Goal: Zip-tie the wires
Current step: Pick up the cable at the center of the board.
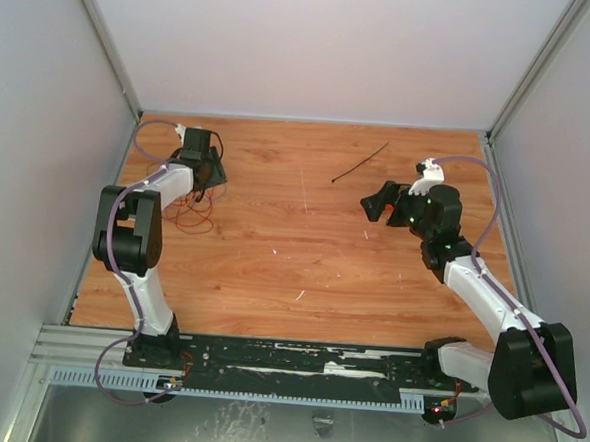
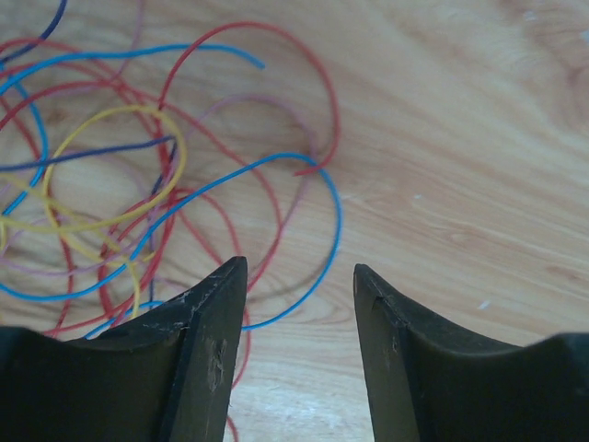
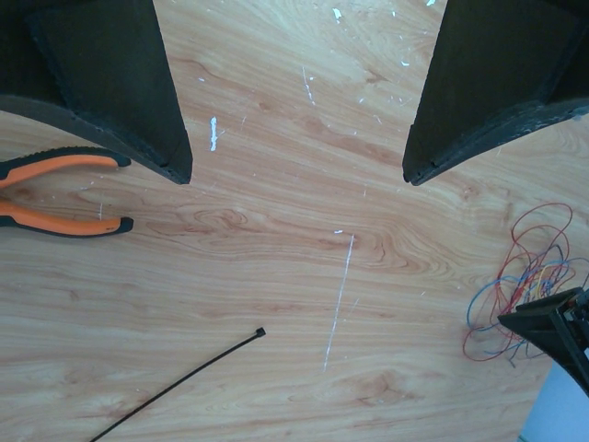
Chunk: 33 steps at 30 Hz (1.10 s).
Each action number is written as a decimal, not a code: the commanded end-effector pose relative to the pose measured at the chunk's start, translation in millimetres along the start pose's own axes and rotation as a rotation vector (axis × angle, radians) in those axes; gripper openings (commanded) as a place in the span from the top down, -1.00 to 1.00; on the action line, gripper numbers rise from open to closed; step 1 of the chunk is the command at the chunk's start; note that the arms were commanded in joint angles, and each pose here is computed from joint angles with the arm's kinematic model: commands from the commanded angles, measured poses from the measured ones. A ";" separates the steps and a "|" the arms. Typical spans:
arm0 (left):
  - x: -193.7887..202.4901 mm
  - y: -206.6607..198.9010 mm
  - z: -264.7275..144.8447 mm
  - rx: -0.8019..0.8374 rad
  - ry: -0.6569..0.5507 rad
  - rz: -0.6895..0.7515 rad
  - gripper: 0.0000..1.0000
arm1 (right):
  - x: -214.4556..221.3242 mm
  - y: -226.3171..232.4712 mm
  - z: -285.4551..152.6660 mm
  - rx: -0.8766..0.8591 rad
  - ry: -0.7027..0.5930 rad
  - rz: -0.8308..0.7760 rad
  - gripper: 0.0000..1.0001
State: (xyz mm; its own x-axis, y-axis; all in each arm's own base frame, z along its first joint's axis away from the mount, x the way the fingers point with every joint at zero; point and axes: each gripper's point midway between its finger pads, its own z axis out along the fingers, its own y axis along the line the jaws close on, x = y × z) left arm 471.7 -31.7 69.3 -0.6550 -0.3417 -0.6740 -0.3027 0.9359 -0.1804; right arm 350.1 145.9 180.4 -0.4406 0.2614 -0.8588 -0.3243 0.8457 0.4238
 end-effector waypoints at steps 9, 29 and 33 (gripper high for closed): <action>12.0 20.1 20.4 -0.078 0.005 0.007 0.16 | -12.6 2.7 5.7 0.016 -0.013 -0.024 -0.98; 13.2 24.7 36.8 -0.087 0.007 0.035 0.64 | -11.0 -1.4 3.7 0.040 -0.005 -0.024 -0.98; 5.1 19.0 30.0 -0.062 -0.010 0.027 0.75 | -11.3 -0.5 3.8 0.037 -0.006 -0.019 -0.98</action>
State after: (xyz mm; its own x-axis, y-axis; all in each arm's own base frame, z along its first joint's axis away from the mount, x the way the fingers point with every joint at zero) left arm 471.1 -14.2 26.8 -0.6875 -0.3134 -0.6551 -0.3376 0.9366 -0.0938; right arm 352.9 140.2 170.4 -0.4652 0.2515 -0.8487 -0.2812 0.8671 0.4111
